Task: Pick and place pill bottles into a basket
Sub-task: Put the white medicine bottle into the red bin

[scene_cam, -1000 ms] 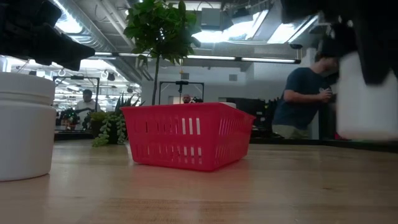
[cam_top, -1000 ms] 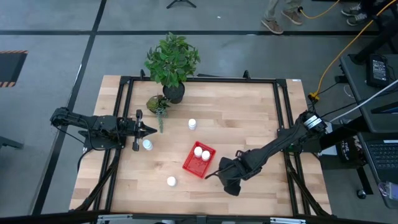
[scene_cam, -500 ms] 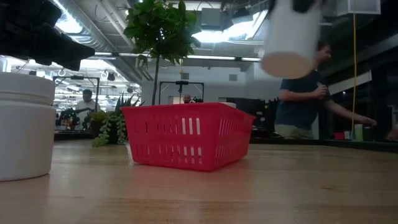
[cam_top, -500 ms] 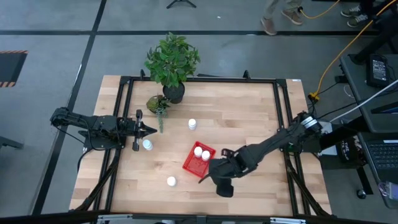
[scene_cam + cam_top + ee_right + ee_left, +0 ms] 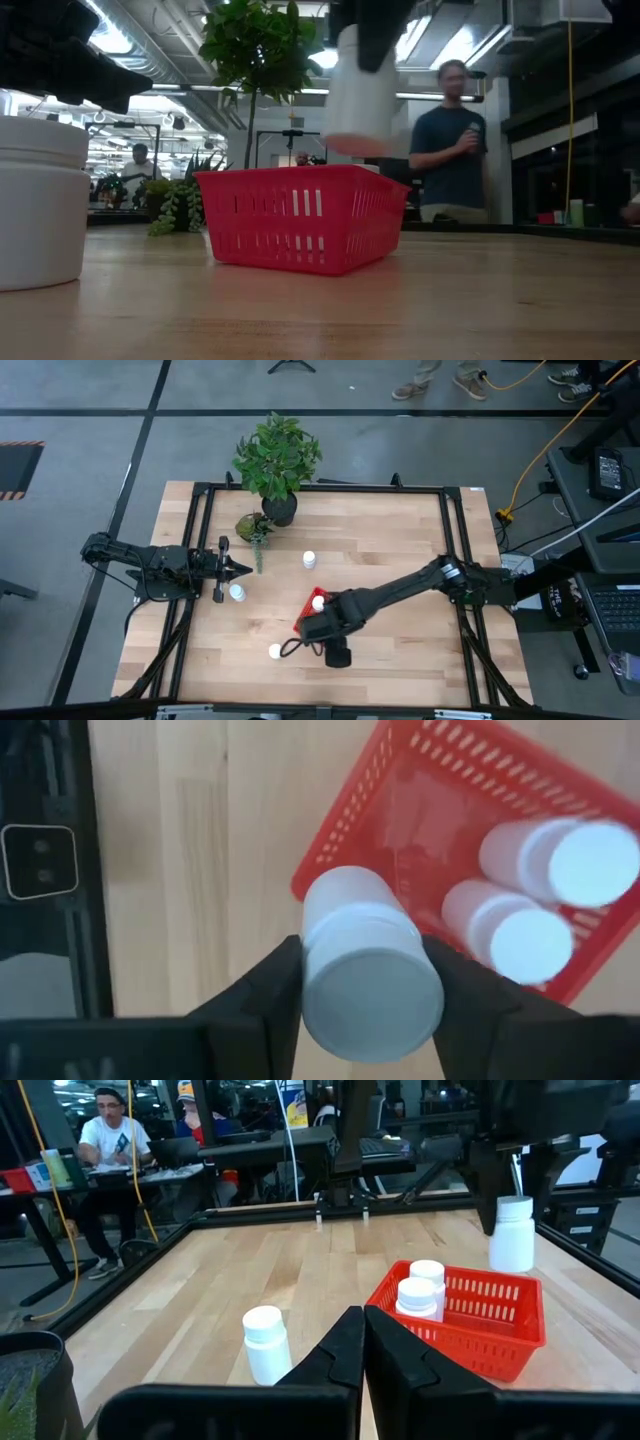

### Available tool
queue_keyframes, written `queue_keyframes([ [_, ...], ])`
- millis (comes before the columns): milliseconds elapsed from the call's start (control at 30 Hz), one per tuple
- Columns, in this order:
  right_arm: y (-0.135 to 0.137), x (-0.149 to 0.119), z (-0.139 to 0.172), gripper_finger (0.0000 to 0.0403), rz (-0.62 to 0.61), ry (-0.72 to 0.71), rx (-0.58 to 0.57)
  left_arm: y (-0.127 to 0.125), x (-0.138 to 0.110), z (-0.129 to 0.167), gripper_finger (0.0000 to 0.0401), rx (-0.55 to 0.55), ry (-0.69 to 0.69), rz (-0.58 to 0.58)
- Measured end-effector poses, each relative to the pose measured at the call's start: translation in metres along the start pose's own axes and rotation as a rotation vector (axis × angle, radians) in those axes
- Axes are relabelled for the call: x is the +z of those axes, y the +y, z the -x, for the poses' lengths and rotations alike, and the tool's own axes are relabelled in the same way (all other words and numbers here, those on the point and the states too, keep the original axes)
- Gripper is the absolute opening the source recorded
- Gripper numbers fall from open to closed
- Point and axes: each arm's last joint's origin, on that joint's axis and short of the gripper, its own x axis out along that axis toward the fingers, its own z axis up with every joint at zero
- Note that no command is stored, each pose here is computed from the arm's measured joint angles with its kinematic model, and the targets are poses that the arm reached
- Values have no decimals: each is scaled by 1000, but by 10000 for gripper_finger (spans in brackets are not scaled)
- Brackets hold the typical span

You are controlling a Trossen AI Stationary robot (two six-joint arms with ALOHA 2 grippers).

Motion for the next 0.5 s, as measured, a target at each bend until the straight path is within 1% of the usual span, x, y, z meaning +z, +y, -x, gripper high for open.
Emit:
queue_keyframes([
  [167, -7, 13, 2, 162, 32, -15, 26, 0, 0, 0, 8, 0, 0, 0],
  [500, -27, 20, -1, 162, 68, -17, 15, 0, 0, 0, 5, 0, 0, 0],
])
